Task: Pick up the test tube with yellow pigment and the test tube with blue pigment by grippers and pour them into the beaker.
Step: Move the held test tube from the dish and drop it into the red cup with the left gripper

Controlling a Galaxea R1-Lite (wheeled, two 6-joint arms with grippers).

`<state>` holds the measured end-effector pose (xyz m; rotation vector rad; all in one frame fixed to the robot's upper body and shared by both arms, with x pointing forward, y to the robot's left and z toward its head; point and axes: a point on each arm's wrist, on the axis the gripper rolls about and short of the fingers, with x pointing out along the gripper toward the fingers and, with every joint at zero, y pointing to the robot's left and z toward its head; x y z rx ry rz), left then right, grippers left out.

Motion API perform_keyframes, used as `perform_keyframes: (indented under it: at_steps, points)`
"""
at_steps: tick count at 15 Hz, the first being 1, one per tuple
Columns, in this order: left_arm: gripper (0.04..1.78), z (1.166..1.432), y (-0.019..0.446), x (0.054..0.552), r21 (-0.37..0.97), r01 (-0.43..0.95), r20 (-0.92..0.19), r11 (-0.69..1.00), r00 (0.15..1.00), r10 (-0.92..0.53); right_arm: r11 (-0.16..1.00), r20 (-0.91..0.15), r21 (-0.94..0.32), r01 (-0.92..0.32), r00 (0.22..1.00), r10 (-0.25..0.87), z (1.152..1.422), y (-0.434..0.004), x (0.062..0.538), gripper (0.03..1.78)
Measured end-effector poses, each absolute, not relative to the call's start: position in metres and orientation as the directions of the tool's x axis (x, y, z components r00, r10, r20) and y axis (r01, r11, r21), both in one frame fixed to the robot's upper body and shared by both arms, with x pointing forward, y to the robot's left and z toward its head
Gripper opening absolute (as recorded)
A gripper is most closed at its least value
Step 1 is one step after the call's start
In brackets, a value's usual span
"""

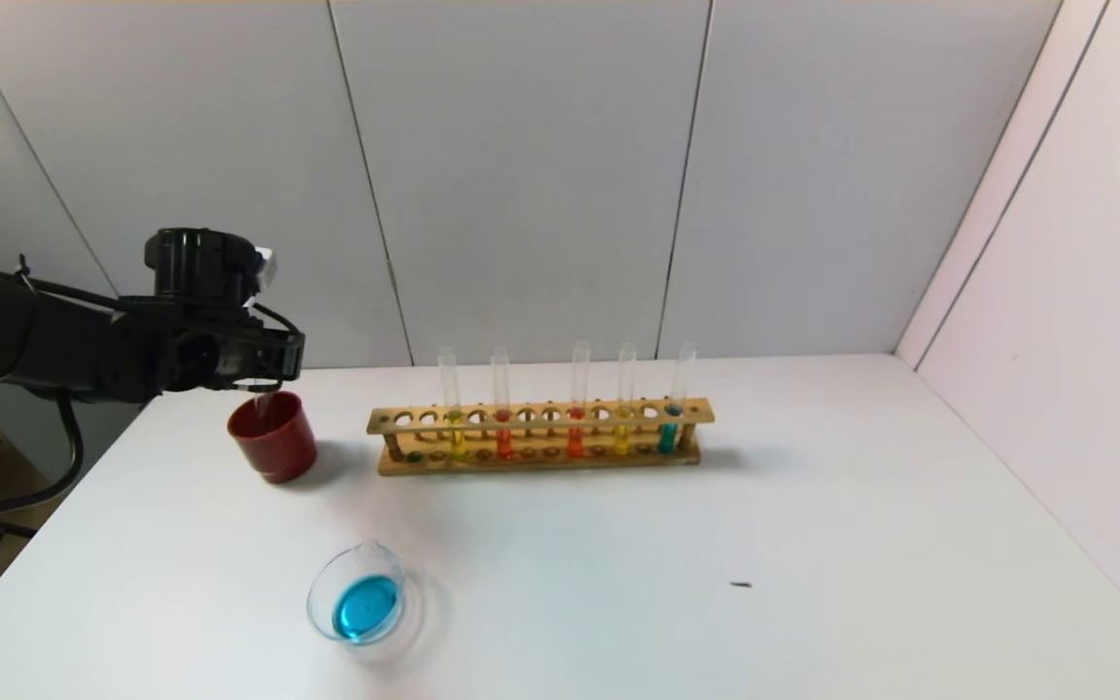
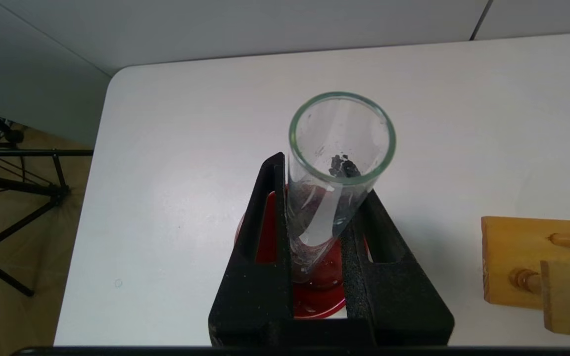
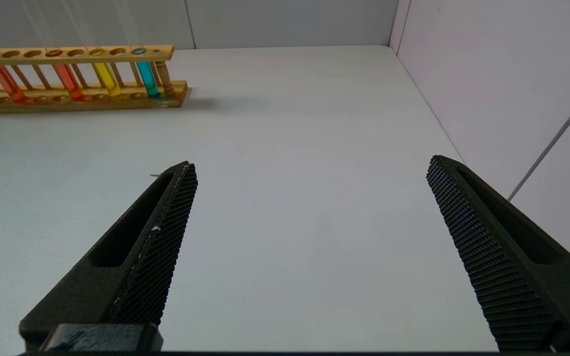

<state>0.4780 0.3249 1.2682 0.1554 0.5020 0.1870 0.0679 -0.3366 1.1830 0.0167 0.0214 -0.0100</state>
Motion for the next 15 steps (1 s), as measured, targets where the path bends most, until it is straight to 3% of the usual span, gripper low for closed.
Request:
perform_keyframes:
  at_steps: [11,15]
  points:
    - [0.32,1.231,0.325,0.46,0.196,-0.128,-0.458,0.972,0.865,0.206,1.0,-0.021,0.017,0.011,1.0,-0.01,1.183,-0.337,0.068,1.7]
    - [0.5,1.235,0.325,0.457,0.2,-0.129,-0.441,0.971,0.873,0.206,1.0,-0.021,0.017,0.011,1.0,-0.011,1.183,-0.337,0.068,1.7]
